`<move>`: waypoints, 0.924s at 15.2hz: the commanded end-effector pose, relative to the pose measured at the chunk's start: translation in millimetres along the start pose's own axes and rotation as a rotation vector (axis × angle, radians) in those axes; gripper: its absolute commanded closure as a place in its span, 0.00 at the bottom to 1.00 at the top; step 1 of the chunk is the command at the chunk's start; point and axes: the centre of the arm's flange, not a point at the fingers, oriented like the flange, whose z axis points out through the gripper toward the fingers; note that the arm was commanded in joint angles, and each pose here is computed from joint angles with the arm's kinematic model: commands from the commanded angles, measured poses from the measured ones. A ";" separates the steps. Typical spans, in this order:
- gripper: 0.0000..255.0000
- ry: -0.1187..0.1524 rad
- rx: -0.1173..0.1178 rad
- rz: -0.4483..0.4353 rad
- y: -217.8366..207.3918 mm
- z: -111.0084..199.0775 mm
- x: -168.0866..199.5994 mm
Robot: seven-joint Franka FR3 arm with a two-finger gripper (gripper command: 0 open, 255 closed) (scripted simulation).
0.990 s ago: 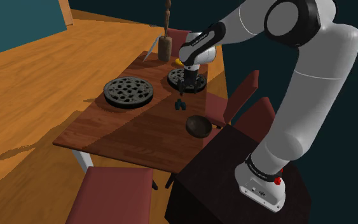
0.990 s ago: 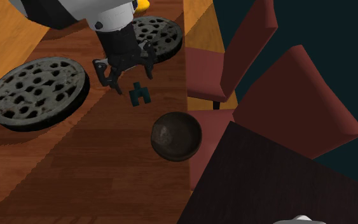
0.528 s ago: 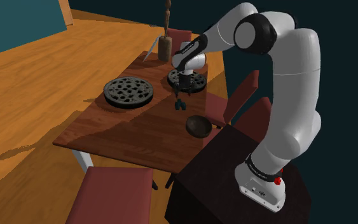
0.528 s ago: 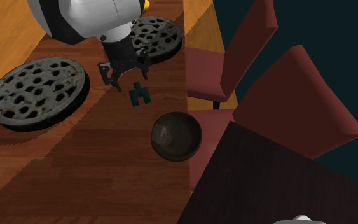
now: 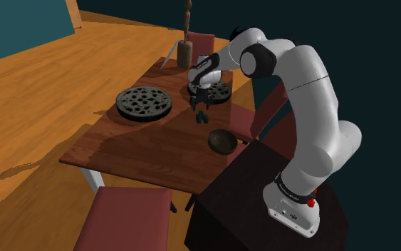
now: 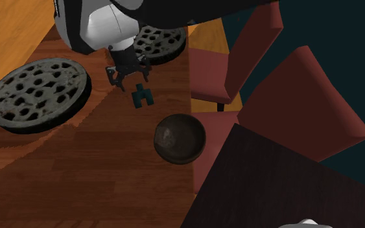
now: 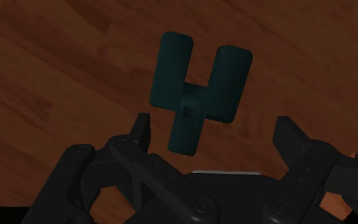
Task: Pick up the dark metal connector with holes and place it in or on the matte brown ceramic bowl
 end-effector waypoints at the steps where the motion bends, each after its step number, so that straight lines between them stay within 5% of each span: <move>1: 0.00 0.001 0.001 0.013 4.5 16.5 21.8; 9: 0.00 0.001 0.002 0.014 4.8 58.1 24.0; 14: 0.00 0.001 0.002 0.014 4.8 58.1 24.0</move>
